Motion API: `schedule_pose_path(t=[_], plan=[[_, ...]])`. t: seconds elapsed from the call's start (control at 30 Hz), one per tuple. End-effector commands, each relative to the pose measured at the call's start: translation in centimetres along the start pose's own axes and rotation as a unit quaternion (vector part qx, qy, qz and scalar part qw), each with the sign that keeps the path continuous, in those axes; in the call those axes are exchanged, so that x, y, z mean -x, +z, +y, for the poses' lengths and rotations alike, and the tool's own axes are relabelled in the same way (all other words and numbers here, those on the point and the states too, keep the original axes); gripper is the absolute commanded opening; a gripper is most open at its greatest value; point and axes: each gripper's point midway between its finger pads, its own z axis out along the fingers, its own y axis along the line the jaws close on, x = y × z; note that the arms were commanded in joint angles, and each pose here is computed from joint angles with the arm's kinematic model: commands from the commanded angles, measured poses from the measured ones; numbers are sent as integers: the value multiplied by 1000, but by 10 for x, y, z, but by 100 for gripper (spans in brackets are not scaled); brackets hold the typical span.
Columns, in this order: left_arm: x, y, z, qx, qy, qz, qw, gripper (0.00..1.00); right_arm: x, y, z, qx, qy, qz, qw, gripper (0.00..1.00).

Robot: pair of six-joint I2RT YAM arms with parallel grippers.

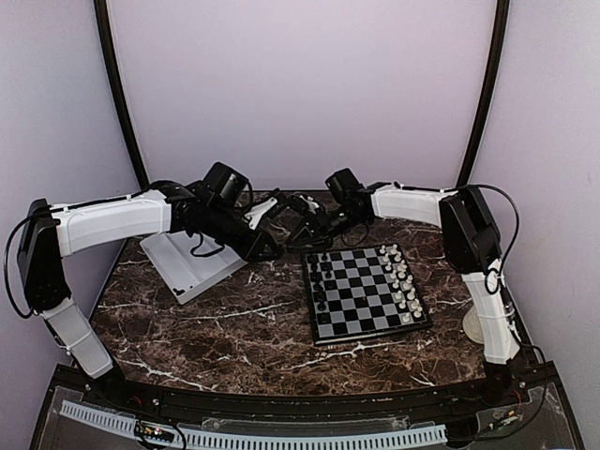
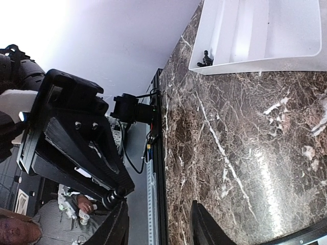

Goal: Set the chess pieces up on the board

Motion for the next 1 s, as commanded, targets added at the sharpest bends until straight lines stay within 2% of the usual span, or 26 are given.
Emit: schedule_pose_path(t=[0.0, 0.67, 0.8, 0.97], plan=[[14, -5, -7, -7, 24, -21, 999, 13, 8, -5, 32, 42, -27, -4, 999, 42], [15, 7, -8, -12, 43, -5, 999, 13, 1, -3, 43, 90, -8, 9, 996, 39], [7, 5, 3, 21, 32, 10, 999, 13, 3, -7, 40, 83, -14, 0, 996, 38], [-30, -1, 19, 71, 4, 44, 996, 26, 14, -24, 32, 48, -43, -25, 998, 38]])
